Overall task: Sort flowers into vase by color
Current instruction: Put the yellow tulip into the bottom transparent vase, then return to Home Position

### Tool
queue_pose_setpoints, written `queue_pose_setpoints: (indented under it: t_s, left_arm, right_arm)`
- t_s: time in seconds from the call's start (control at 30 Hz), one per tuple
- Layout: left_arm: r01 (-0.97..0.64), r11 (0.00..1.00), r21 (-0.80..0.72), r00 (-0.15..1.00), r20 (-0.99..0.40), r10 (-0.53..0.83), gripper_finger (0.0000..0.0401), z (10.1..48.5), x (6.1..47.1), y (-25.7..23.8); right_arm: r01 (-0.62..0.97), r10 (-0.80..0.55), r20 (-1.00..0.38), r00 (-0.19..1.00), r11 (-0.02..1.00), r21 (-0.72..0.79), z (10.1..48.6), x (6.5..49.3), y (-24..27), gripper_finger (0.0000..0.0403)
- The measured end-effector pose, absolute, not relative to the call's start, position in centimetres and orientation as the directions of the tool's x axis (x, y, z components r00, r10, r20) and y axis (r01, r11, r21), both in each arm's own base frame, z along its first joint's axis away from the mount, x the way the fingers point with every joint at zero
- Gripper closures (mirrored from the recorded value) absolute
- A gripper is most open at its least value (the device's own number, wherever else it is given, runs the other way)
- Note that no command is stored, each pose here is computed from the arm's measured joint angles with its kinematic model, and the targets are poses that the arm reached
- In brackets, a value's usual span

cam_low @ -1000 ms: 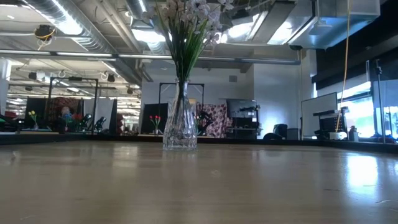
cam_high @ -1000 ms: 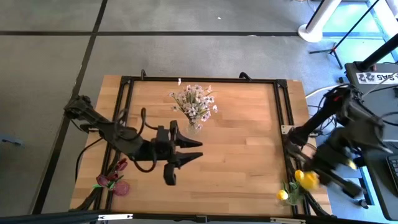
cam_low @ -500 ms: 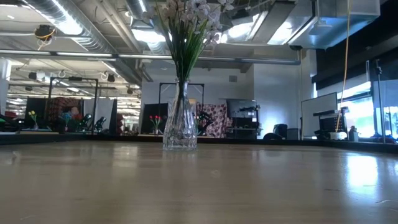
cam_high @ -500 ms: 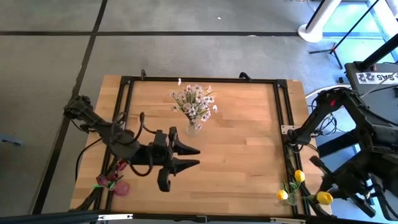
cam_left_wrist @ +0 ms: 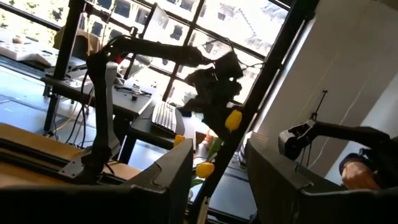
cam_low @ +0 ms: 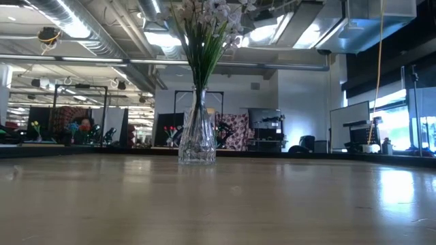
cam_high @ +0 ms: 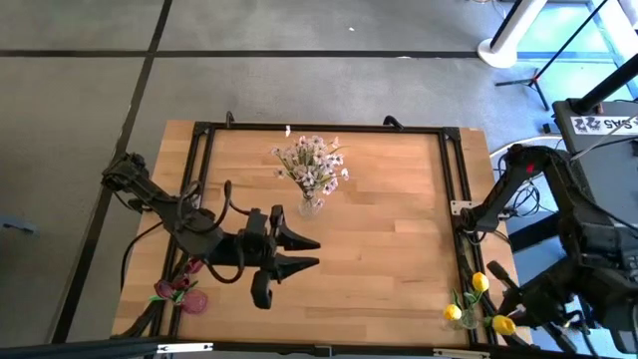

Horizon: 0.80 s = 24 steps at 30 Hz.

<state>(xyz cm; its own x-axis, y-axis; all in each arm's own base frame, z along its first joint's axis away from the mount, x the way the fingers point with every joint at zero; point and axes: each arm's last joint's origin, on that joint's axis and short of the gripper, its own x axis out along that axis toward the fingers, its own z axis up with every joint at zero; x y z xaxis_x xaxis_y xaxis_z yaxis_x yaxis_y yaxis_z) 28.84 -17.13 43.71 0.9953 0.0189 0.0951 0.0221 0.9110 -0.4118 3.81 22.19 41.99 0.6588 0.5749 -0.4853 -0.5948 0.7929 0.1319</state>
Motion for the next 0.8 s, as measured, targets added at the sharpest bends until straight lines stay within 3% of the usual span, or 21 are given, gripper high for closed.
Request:
queue_pose_setpoints:
  t_s: [0.27,0.6,0.8]
  left_arm:
    - [0.015,0.908,-0.419,0.995,0.095,0.028,0.0258,43.7,29.0,-16.9]
    - [-0.034,0.889,-0.456,0.999,-0.032,0.021,0.0258,43.4,28.2,-15.0]
    - [-0.044,0.899,-0.435,0.995,-0.098,0.001,0.0258,41.3,30.1,-12.2]
  right_arm:
    - [-0.503,0.542,-0.513,0.666,0.834,0.229,41.0,3.8,22.1,0.0337]
    - [-0.549,0.668,-0.535,0.516,0.738,0.392,42.7,3.2,20.6,0.0198]
    - [-0.514,0.65,-0.487,0.583,0.759,0.399,44.8,5.1,17.7,0.0152]
